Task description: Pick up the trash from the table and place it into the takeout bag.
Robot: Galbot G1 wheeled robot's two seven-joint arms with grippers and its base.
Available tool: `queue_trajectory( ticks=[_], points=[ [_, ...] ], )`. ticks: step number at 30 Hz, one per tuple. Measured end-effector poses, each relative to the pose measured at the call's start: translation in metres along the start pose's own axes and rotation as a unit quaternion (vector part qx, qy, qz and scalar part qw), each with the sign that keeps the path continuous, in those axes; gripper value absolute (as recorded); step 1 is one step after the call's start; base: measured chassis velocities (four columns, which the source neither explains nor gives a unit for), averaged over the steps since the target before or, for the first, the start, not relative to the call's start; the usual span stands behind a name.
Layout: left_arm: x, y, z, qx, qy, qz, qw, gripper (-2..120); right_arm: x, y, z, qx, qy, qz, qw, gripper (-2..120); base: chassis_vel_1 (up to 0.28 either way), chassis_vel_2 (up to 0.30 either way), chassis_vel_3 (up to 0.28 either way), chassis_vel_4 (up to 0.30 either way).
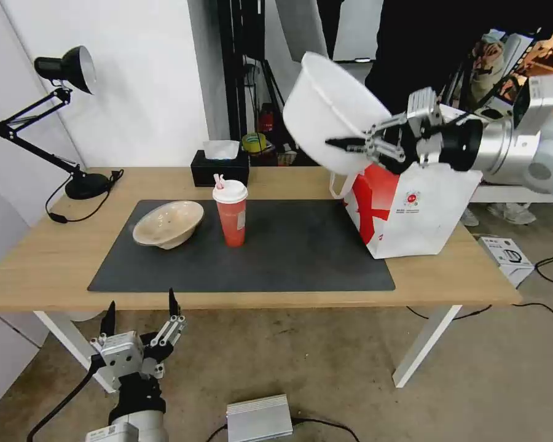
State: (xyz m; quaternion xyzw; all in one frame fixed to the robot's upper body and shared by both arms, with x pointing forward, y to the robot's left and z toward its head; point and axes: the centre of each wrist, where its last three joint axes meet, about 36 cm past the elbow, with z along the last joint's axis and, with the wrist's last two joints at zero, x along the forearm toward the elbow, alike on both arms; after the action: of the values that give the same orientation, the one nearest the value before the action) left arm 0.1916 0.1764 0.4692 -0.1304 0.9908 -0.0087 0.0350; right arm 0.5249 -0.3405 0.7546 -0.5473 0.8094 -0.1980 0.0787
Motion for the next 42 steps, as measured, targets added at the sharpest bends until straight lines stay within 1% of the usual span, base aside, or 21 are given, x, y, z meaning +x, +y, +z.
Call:
queue_trajectory(
  ticks=[1,5,6,9,16,19,21,24,29,32,34,36,42],
  points=[
    [0.0,0.0,0.0,0.0,0.0,0.0,1.0,100,0.0,0.0,0.0,0.0,0.0,0.0,1.0,0,0.0,0.0,0.0,0.0],
    [-0.001,0.0,0.002,0.0,0.001,0.001,1.0,100,-0.001,-0.02,0.005,-0.013,-0.011,0.03,0.999,0,0.0,0.0,0.0,0.0],
    [-0.001,0.0,0.002,0.0,0.001,0.001,1.0,100,-0.001,-0.02,0.005,-0.013,-0.011,0.03,0.999,0,0.0,0.0,0.0,0.0],
    [-0.001,0.0,0.005,-0.001,0.003,0.001,1.0,100,-0.004,-0.029,0.013,-0.026,-0.017,0.049,0.998,0,0.0,0.0,0.0,0.0],
    [-0.002,-0.001,0.005,0.0,0.003,0.002,1.0,100,-0.007,-0.037,0.026,-0.05,-0.023,0.079,0.995,0,0.0,0.0,0.0,0.0],
    [-0.002,0.0,0.006,-0.001,0.003,0.003,1.0,100,-0.009,-0.041,0.034,-0.072,-0.032,0.095,0.992,0,0.0,0.0,0.0,0.0],
    [-0.002,0.0,0.006,-0.001,0.003,0.003,1.0,100,-0.009,-0.042,0.037,-0.078,-0.034,0.099,0.991,0,0.0,0.0,0.0,0.0],
    [-0.001,0.001,0.002,-0.001,-0.001,0.004,1.0,100,-0.01,-0.041,0.048,-0.095,-0.033,0.113,0.988,0,0.0,0.0,0.0,0.0],
    [-0.002,0.003,0.002,-0.004,-0.002,0.005,1.0,100,-0.01,-0.039,0.059,-0.112,-0.03,0.125,0.985,0,0.0,0.0,0.0,0.0],
    [-0.002,0.003,0.002,-0.004,-0.002,0.006,1.0,100,-0.01,-0.037,0.07,-0.144,-0.038,0.137,0.979,0,0.0,0.0,0.0,0.0],
    [-0.002,0.003,0.003,-0.004,-0.002,0.006,1.0,100,-0.01,-0.037,0.073,-0.15,-0.04,0.14,0.978,0,0.0,0.0,0.0,0.0],
    [-0.003,0.003,0.004,-0.004,0.0,0.008,1.0,100,-0.006,-0.037,0.085,-0.172,-0.043,0.153,0.972,0,0.0,0.0,0.0,0.0],
    [-0.004,0.002,0.007,0.001,0.004,0.011,0.9999,100,0.002,-0.037,0.095,-0.183,-0.039,0.166,0.968,0,0.0,0.0,0.0,0.0]
  ],
)
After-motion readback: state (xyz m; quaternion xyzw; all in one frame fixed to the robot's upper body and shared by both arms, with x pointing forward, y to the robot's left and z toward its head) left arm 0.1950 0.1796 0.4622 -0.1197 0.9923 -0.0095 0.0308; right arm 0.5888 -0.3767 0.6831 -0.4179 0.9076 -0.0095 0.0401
